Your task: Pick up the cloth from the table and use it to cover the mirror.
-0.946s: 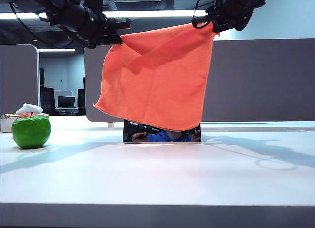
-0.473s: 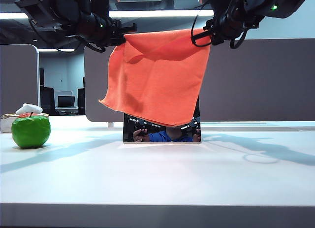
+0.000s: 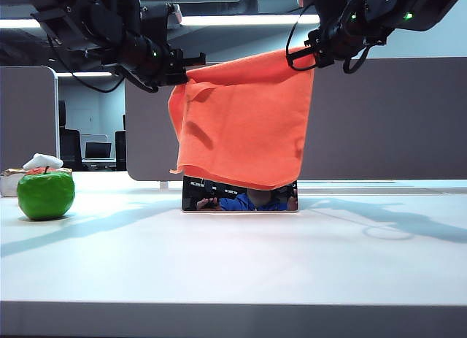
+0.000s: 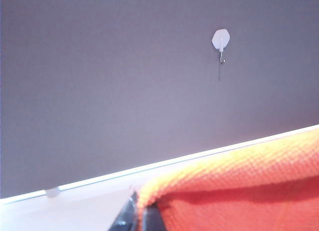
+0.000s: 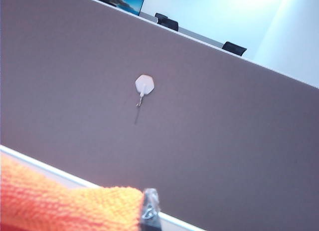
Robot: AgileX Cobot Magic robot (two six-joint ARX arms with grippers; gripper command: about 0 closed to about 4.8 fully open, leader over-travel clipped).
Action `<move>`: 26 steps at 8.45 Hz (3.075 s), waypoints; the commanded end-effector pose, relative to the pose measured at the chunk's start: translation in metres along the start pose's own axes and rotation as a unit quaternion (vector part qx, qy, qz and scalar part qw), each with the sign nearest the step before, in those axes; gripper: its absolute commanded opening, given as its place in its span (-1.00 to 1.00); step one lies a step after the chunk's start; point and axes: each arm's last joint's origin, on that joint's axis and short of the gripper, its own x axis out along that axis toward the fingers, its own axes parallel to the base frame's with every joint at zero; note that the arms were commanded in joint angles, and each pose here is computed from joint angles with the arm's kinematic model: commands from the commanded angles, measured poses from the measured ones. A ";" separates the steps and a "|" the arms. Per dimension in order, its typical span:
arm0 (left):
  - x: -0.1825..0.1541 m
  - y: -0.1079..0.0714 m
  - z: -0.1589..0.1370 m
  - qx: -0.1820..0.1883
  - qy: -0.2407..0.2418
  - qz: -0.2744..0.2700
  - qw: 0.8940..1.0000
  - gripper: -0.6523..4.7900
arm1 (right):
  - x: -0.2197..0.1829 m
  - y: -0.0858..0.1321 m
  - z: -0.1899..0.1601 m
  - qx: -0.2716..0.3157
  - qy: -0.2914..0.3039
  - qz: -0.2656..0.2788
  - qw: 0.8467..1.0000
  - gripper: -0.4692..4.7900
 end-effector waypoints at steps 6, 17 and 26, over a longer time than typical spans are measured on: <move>0.005 0.006 -0.015 -0.009 0.025 0.015 1.000 0.14 | 0.027 0.006 -0.033 -0.016 0.103 0.035 0.994 -0.60; -0.011 0.022 0.025 -0.004 -0.036 -0.009 0.999 -0.06 | 0.019 0.005 -0.035 -0.056 0.165 0.074 0.982 -0.21; -0.021 0.021 0.011 -0.007 0.059 -0.242 0.968 0.17 | 0.012 -0.007 -0.043 -0.020 0.226 0.106 0.968 -0.05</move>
